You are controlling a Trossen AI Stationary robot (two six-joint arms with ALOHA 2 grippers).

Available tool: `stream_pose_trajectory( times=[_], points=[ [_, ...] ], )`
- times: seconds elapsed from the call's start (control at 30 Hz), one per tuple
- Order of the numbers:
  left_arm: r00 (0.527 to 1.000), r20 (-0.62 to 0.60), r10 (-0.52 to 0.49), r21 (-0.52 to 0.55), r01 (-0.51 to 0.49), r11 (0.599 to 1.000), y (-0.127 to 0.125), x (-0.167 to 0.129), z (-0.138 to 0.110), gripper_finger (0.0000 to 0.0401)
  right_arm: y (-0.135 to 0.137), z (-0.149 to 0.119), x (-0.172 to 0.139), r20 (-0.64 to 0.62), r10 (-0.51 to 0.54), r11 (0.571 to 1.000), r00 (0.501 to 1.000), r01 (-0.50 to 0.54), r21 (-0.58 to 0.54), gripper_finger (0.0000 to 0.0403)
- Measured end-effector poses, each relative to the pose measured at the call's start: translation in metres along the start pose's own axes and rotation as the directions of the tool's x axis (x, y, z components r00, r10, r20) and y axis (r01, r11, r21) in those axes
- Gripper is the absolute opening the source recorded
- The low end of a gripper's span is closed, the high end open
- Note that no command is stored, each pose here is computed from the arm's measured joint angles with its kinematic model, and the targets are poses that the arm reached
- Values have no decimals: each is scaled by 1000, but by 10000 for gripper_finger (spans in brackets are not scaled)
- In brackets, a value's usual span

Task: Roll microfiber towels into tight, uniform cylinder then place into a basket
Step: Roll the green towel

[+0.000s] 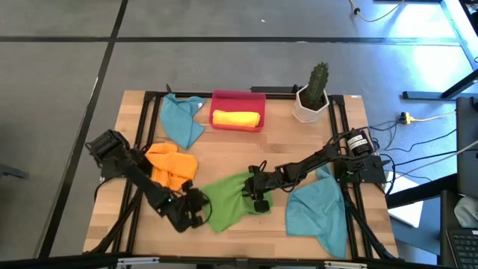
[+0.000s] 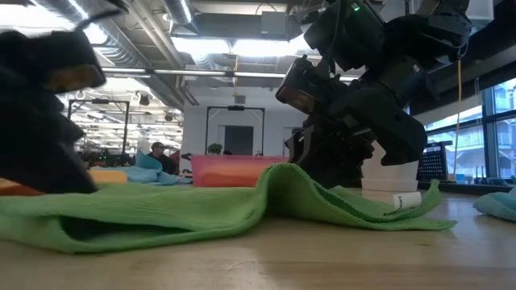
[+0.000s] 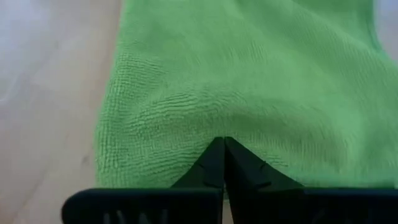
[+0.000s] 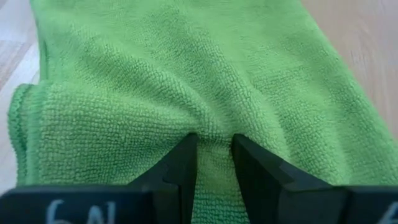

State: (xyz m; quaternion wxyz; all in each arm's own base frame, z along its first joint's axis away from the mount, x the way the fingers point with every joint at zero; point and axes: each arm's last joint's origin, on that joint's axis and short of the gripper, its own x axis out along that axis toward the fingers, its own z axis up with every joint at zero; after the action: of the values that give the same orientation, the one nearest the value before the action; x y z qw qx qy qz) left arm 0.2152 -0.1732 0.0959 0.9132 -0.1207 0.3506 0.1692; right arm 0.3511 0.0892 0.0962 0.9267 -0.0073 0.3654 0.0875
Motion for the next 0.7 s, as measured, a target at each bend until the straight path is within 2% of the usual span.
stream_pose_trajectory(
  times=[0.13, 0.33, 0.57, 0.7],
  points=[
    [998, 18, 60, -26, -60, 998, 14, 11, 5, 4, 0, 0, 0, -2, -5, 1000, 1000, 5, -15, 108],
    [991, 5, 132, 2, -132, 991, 30, 24, 17, 2, -7, -2, -2, -15, -173, 985, 985, 173, 0, 108],
    [987, -30, 156, 19, -155, 988, 40, 32, 26, 11, -11, 0, -22, -121, -191, 981, 974, 194, 14, 108],
    [987, -52, 151, 33, -149, 988, 42, 24, 29, 17, -10, 1, -34, -171, -192, 979, 966, 200, 30, 108]
  ],
)
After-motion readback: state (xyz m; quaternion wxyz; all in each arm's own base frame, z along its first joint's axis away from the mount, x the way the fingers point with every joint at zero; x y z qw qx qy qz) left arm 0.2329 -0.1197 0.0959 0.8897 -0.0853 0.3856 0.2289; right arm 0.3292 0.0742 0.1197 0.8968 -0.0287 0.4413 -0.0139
